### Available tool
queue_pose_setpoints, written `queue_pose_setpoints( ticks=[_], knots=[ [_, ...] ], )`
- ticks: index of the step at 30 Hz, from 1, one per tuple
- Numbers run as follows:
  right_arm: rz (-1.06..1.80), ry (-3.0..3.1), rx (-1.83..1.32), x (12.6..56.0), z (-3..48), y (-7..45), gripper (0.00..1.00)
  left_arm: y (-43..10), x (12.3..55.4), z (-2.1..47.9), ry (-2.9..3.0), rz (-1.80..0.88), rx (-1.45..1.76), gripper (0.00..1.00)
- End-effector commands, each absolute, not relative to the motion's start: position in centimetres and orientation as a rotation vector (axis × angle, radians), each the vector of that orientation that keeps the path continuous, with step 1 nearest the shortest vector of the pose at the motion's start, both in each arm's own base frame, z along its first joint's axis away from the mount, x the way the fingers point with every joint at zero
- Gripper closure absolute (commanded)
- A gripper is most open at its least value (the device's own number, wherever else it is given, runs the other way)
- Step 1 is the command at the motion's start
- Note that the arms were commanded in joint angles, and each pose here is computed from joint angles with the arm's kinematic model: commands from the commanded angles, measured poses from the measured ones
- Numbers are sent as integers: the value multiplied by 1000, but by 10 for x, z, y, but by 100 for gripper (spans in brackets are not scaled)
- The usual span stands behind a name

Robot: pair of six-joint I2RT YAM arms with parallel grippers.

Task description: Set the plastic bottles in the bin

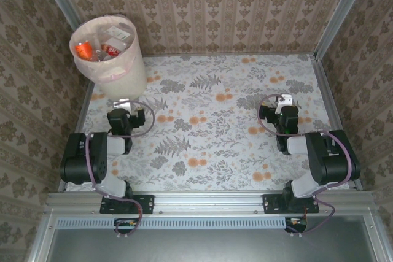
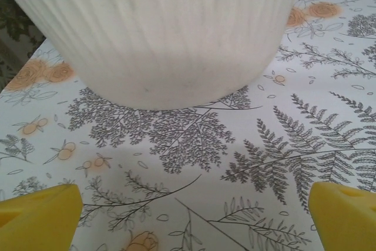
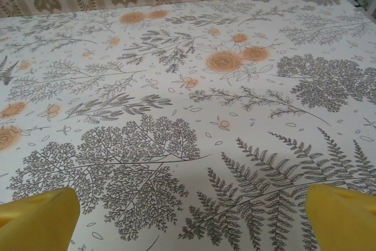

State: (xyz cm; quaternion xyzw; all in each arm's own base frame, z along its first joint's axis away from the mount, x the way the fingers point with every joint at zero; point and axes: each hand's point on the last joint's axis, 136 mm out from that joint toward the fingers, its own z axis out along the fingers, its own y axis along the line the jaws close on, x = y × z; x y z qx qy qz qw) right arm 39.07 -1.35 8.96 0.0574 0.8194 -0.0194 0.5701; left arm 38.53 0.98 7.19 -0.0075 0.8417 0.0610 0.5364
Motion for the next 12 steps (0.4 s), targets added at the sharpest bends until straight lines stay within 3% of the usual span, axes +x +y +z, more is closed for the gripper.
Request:
queue_pose_setpoints(
  ticks=[1,12],
  knots=[
    [-81,1889,141,396,100,-18,0,16,396,97,1907,203,-33,0],
    [-80,1892,137,396,99,-18,0,16,395,96,1914,199,-37,0]
  ],
)
